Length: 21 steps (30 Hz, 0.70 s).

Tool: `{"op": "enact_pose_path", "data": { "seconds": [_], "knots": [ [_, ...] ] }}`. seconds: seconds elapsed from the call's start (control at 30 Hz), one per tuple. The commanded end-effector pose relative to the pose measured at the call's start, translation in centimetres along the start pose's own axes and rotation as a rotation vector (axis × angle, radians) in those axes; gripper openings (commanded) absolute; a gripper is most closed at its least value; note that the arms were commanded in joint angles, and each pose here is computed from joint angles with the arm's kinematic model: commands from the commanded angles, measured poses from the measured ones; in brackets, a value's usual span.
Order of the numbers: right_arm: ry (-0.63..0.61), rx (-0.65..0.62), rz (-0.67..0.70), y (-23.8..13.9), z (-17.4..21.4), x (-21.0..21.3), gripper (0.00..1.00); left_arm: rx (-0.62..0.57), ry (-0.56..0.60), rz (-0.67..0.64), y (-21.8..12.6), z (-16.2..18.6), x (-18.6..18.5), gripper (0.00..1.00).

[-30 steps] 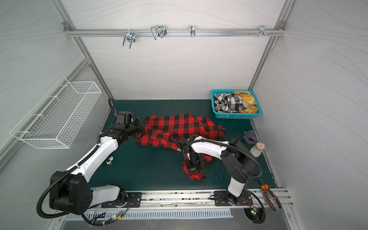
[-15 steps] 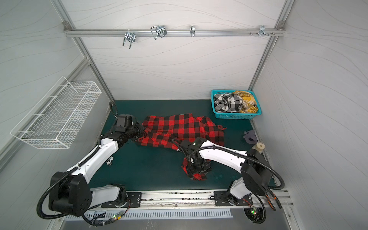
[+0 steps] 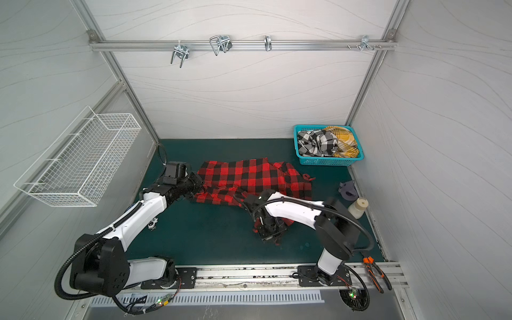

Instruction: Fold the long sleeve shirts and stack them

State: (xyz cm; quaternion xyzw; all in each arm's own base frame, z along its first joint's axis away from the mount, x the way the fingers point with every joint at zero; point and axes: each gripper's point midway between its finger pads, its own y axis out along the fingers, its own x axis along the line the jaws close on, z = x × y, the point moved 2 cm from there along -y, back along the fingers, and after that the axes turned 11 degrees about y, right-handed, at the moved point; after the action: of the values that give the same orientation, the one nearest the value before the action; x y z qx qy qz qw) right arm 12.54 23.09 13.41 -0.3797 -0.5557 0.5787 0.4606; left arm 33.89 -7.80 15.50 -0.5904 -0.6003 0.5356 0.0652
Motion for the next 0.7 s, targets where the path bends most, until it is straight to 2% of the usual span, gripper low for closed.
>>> {"op": "enact_pose_path", "data": {
  "seconds": [0.0,0.1,0.13,0.17,0.2,0.23,0.27,0.33,0.4,0.5,0.57,0.67],
  "knots": [
    [0.006,-0.292,-0.159,-11.4,-2.4,-1.3,0.00,-0.009,-0.019,0.029,-1.0,-0.2,-0.6,0.00],
    [0.190,-0.535,-0.265,-19.0,-10.7,-5.1,0.00,0.011,-0.015,0.039,-2.4,1.1,-0.5,0.00],
    [0.261,-0.586,-0.293,-20.6,-14.0,-6.5,0.14,0.017,-0.004,0.042,-3.0,1.6,-0.5,0.00],
    [0.300,-0.607,-0.334,-21.5,-16.7,-7.2,0.38,0.022,0.004,0.039,-3.5,2.0,-0.3,0.00],
    [0.326,-0.609,-0.378,-22.2,-19.4,-7.7,0.67,0.028,0.004,0.030,-4.0,2.6,0.1,0.00],
    [0.359,-0.579,-0.372,-21.6,-21.7,-8.3,0.78,0.036,0.001,0.020,-4.3,3.2,0.6,0.00],
    [0.379,-0.537,-0.346,-20.9,-22.5,-8.8,0.81,0.040,-0.003,0.007,-4.5,3.6,1.2,0.00],
    [0.421,-0.455,-0.249,-18.6,-22.3,-9.7,0.83,0.046,-0.017,-0.018,-4.8,4.5,2.3,0.00],
    [0.436,-0.438,-0.176,-16.2,-19.9,-9.9,0.84,0.058,-0.032,-0.015,-4.7,5.1,2.6,0.00],
    [0.440,-0.475,-0.186,-13.4,-13.8,-10.2,0.87,0.111,-0.052,-0.021,-4.0,5.9,2.9,0.00],
    [0.434,-0.482,-0.220,-11.2,-10.1,-10.5,0.94,0.161,-0.064,-0.058,-3.7,6.3,3.3,0.00],
    [0.422,-0.371,-0.252,-6.2,-6.1,-10.2,0.97,0.219,-0.061,-0.071,-3.6,6.4,3.5,0.00]
  ]
}}
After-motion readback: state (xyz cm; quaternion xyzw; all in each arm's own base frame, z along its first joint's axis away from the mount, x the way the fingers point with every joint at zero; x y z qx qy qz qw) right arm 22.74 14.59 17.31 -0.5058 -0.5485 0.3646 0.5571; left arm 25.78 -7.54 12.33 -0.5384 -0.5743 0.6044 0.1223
